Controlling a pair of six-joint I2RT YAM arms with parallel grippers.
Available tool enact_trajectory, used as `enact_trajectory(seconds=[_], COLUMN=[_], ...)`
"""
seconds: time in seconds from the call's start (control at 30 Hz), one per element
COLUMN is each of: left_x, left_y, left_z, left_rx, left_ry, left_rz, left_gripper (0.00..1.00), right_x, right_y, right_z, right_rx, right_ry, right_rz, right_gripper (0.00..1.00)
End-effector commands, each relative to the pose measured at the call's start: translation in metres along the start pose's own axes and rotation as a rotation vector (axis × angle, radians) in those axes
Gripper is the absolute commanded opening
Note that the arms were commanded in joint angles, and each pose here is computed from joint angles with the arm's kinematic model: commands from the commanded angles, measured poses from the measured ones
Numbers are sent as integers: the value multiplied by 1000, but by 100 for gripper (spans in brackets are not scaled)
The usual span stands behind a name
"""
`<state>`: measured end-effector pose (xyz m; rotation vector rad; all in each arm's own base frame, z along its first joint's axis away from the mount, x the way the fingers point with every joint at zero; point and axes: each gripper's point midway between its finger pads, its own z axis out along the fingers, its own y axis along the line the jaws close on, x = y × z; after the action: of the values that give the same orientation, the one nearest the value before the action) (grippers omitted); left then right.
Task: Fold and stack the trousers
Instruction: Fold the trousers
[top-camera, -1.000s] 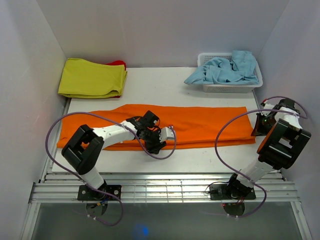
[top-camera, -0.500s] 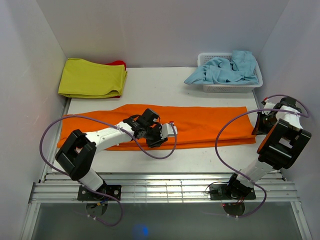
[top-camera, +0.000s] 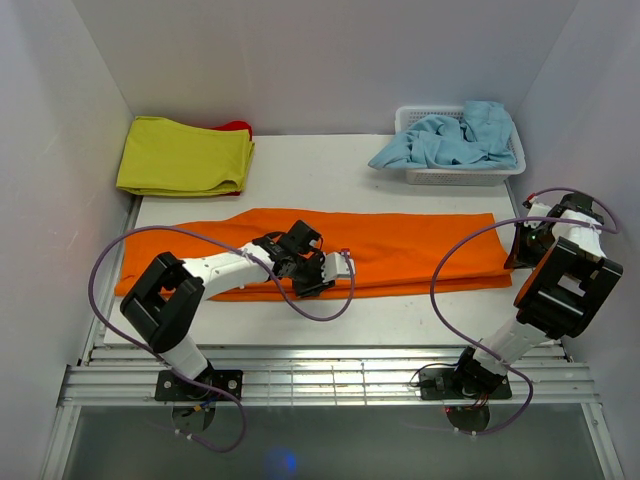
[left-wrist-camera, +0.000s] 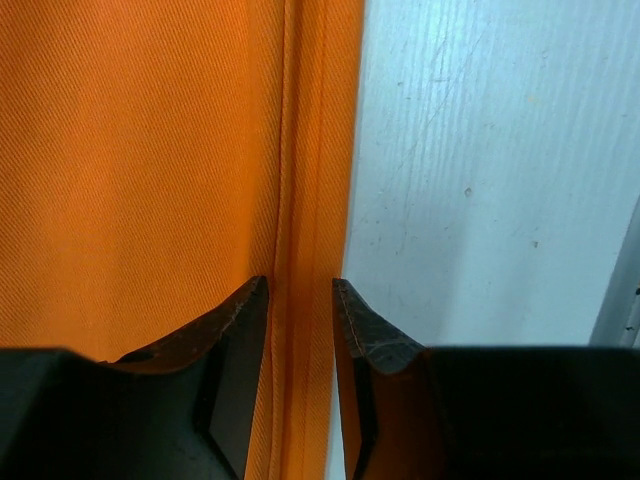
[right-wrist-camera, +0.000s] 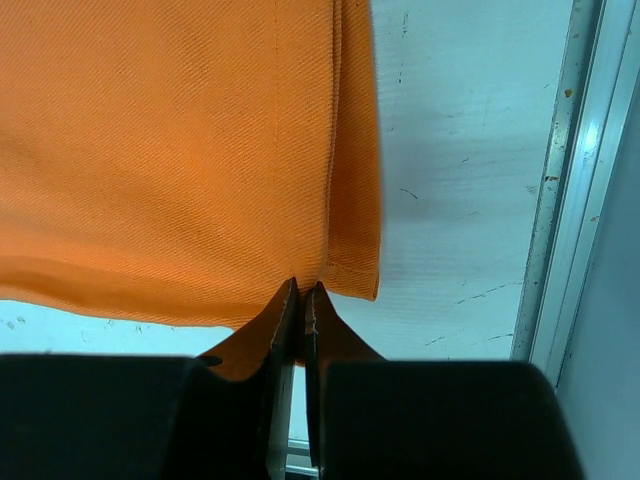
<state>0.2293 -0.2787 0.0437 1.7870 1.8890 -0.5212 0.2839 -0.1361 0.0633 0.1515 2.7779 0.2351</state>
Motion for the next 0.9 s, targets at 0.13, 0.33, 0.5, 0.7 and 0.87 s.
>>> enact_trajectory(seconds=[0.13, 0.33, 0.5, 0.7, 0.87], left_x=[-6, 12, 17, -8, -10], left_y=[15, 19, 13, 15, 6], left_z=[-2, 1, -2, -35, -51], left_rx=[-75, -123, -105, -161, -153], left_ry=[-24, 23, 28, -38, -47], left_rz=[30, 42, 45, 37, 44], left_gripper=[39, 31, 12, 0, 0], right_x=[-14, -13, -18, -34, -37], right_y=[-6, -7, -7, -4, -3], right_z=[-10, -10, -12, -27, -37], right_rx=[24, 30, 31, 24, 29], right_ry=[-35, -34, -48, -93, -108], right_rz=[-27, -32, -29, -50, -80], right_gripper=[8, 8, 8, 8, 8])
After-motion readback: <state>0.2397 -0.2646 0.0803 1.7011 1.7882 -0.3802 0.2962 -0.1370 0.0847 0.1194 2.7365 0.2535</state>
